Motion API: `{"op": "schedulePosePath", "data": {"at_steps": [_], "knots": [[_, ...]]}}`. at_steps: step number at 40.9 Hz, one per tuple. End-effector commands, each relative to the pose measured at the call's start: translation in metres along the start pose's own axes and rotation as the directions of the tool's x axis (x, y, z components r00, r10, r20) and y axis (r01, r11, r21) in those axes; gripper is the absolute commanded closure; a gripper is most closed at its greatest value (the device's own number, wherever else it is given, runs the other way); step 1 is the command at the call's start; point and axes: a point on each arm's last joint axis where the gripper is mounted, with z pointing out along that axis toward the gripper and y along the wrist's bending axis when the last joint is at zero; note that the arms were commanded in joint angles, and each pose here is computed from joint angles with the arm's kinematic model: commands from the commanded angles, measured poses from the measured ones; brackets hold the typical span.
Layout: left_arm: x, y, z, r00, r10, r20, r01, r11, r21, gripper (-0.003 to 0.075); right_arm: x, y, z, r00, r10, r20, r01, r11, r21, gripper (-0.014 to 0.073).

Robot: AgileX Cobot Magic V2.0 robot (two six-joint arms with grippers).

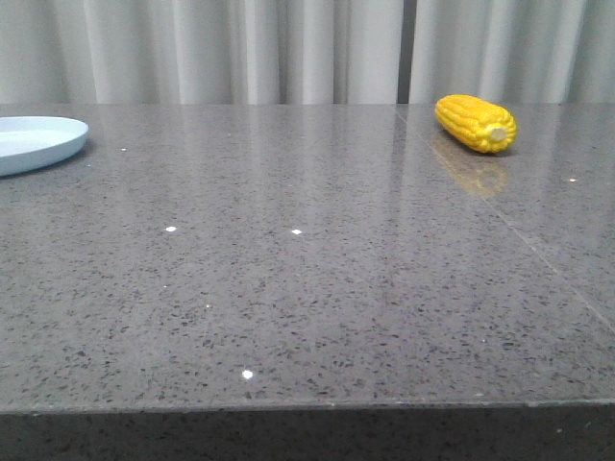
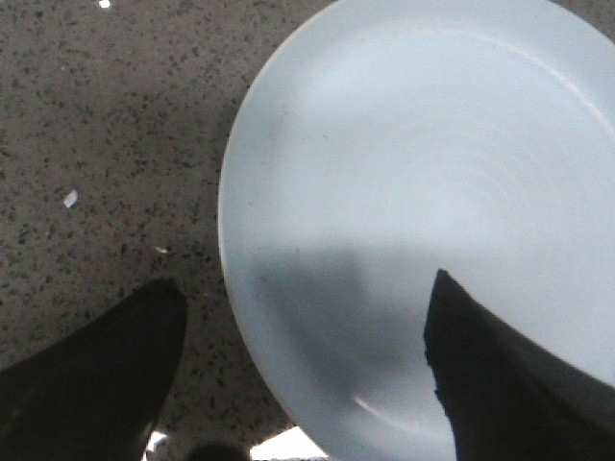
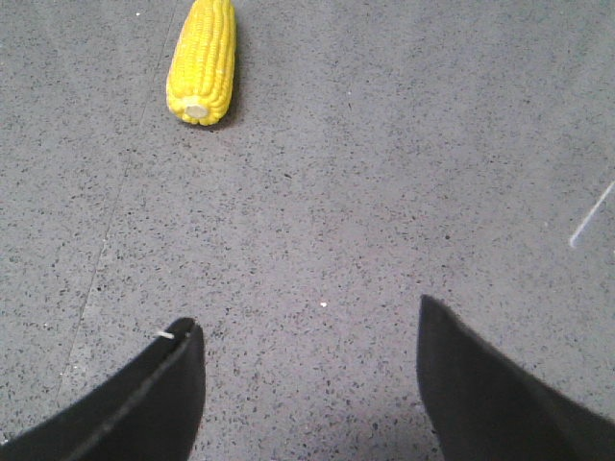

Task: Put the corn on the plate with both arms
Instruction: 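Lower the left gripper toward the rim of the pale blue plate, then push the plate with the left gripper toward the table center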

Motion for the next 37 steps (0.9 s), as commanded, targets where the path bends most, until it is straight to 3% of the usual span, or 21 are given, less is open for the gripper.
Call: {"op": "schedulePosePath", "data": {"at_steps": [1, 7, 10, 25, 33, 37], "knots": [[-0.019, -0.002, -0.014, 0.994, -0.003, 0.107, 0.004, 1.000, -0.005, 0.0207, -0.016, 0.001, -0.004, 0.995, -0.011, 0.096, 0.012, 1.000, -0.004, 0.0095], [-0.019, 0.002, -0.003, 0.996, -0.011, 0.091, 0.012, 1.000, -0.004, 0.0211, -0.016, 0.001, -0.004, 0.995, -0.011, 0.096, 0.012, 1.000, -0.004, 0.0095], [-0.018, 0.002, -0.001, 0.996, -0.013, 0.087, 0.013, 1.000, -0.003, 0.0253, -0.016, 0.001, -0.004, 0.995, -0.011, 0.096, 0.012, 1.000, -0.004, 0.0095], [-0.018, 0.003, 0.000, 0.996, -0.014, 0.085, 0.014, 1.000, -0.003, 0.0736, -0.016, 0.001, -0.004, 0.995, -0.011, 0.096, 0.012, 1.000, -0.004, 0.0095], [-0.025, -0.002, -0.005, 0.993, -0.034, 0.109, 0.031, 0.999, 0.035, 0.0741, -0.016, 0.001, -0.004, 0.995, -0.011, 0.096, 0.012, 1.000, -0.004, 0.0095], [-0.036, -0.019, -0.013, 0.992, 0.008, 0.126, -0.016, 0.998, 0.061, 0.0741, -0.016, 0.001, -0.004, 0.995, -0.011, 0.096, 0.012, 1.000, -0.004, 0.0095]]}}
